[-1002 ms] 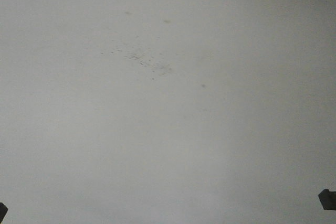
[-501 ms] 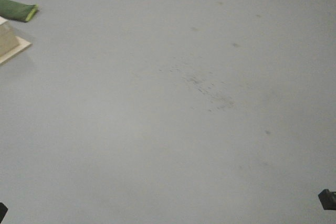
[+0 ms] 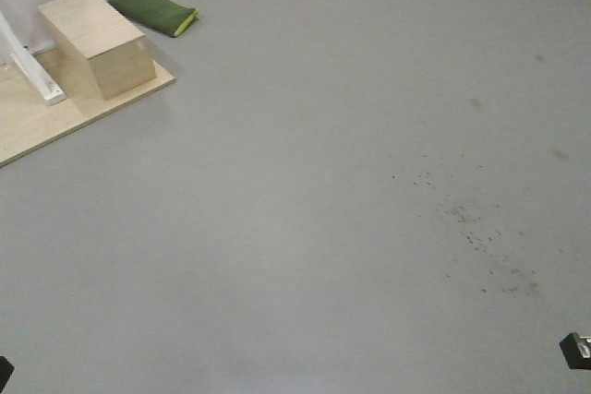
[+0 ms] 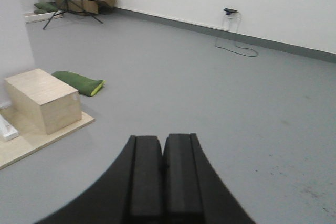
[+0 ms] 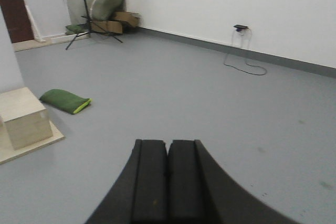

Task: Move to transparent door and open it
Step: 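Turn the base toward the white-framed glass sliding door, then drive up to the door, stopping near its silver handle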

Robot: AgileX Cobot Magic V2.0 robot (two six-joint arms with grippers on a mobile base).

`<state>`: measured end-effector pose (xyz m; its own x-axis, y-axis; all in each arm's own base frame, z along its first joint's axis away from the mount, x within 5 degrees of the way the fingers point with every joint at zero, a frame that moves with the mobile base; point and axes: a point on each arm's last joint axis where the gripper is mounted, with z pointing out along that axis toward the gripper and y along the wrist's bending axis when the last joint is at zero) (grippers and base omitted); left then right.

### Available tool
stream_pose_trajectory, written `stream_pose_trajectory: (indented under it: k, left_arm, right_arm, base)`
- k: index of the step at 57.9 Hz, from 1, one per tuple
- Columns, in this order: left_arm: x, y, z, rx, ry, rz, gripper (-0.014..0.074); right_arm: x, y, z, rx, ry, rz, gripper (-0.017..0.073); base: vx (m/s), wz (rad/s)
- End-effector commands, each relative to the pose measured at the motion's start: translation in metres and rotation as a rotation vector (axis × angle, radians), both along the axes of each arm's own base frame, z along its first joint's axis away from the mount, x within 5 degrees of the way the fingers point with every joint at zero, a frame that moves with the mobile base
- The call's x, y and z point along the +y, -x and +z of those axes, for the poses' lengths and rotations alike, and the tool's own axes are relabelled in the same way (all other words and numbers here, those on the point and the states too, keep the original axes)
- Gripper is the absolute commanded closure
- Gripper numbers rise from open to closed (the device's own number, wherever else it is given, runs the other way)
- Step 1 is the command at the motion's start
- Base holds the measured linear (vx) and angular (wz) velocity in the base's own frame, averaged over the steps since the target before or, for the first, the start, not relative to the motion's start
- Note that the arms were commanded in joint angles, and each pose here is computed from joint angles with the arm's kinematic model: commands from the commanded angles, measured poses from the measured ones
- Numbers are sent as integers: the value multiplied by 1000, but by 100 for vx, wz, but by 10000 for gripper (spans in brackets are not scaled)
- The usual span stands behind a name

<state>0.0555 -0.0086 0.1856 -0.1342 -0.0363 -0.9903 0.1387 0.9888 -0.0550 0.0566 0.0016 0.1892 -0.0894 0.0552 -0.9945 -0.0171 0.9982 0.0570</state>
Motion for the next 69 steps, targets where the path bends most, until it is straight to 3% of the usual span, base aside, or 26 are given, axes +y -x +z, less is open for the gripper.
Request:
stream_pose_trajectory:
  k: [1,69]
  left_arm:
    - [0,0,4,-86,23,2,591]
    - [0,0,4,-86,23,2,591]
  right_arm:
    - [-1,1,7,-96,0,-9,565]
    - [-1,1,7,-96,0,-9,565]
  base:
    - [47,60]
    - [39,73]
